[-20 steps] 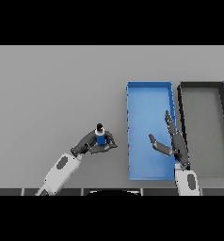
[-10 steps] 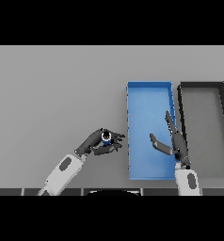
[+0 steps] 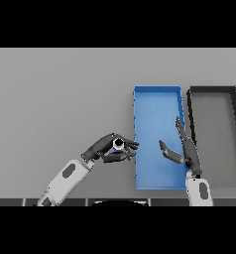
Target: Pick up the blue pipe and place it into the blue bin.
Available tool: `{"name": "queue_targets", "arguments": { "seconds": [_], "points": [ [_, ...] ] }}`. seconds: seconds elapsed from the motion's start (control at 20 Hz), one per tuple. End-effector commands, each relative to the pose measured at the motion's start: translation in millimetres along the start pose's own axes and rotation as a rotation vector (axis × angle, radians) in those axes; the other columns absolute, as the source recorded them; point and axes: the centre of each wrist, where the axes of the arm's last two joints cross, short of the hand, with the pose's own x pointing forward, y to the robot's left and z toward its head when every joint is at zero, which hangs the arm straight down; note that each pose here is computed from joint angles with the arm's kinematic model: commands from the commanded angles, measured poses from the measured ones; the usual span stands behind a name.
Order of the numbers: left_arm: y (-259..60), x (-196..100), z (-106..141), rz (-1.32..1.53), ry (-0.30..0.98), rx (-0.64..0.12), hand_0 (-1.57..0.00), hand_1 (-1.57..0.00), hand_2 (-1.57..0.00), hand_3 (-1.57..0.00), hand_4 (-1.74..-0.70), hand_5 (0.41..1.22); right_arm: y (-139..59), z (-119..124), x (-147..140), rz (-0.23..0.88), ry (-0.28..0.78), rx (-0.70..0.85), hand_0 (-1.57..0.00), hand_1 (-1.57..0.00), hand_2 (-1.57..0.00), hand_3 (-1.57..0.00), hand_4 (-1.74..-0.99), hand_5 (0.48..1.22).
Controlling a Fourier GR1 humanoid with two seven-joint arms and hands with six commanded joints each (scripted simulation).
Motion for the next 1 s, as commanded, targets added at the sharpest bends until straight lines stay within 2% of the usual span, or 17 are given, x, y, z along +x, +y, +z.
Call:
{"name": "queue_targets", "arguments": {
  "seconds": [0.0, 0.15, 0.4, 0.5, 0.6, 0.7, 0.85, 0.95],
  "points": [
    [-0.8, 1.2, 0.0, 0.001, 0.009, -0.004, -1.57, -1.57, -1.57, -1.44, -1.73, 1.219, -0.3, 0.7, -0.1, 0.0, -0.002, -0.003, 0.0, 0.0, 0.0, 0.0, -1.186, 0.629],
    [-2.9, 3.5, 1.7, 0.006, 0.014, -0.014, -1.57, -1.57, -1.57, -1.44, -1.73, 1.219, 3.7, 7.0, -1.5, -0.005, -0.004, -0.018, 0.0, 0.0, 0.0, 0.0, -1.174, 0.629],
    [1.1, 0.4, -1.8, -0.008, 0.028, -0.003, -1.57, -1.57, -1.57, -1.44, -1.73, 1.22, 7.1, 18.0, -2.8, -0.009, 0.003, -0.05, 0.0, 0.0, 0.0, 0.0, -1.207, 0.619],
    [1.5, -0.3, 1.6, -0.002, 0.02, -0.003, -1.57, -1.57, -1.57, -1.44, -1.73, 1.22, 8.1, 15.2, 3.2, -0.028, -0.038, -0.036, 0.0, 0.0, 0.0, 0.0, -1.191, 0.619],
    [0.7, -3.5, 0.2, -0.004, 0.031, -0.008, -1.57, -1.57, -1.57, -1.44, -1.73, 1.221, 4.7, 10.8, 17.3, -0.108, -0.096, 0.019, 0.0, 0.0, 0.0, 0.0, -1.197, 0.604],
    [0.8, -3.6, 2.7, 0.0, 0.02, -0.02, -1.57, -1.57, -1.57, -1.44, -1.73, 1.221, -8.6, 8.2, 35.3, -0.151, -0.122, 0.112, 0.0, 0.0, 0.0, 0.0, -1.203, 0.573],
    [0.7, -0.5, 0.5, -0.013, 0.013, -0.016, -1.57, -1.57, -1.57, -1.44, -1.73, 1.221, -22.0, -0.8, 69.8, -0.133, -0.174, 0.283, 0.0, 0.0, 0.0, 0.0, -1.25, 0.532],
    [1.6, -2.4, 0.9, -0.008, 0.028, -0.013, -1.57, -1.57, -1.57, -1.44, -1.73, 1.221, -15.3, -9.7, 92.0, -0.099, -0.194, 0.386, 0.0, 0.0, 0.0, 0.0, -1.274, 0.518]
  ]
}}
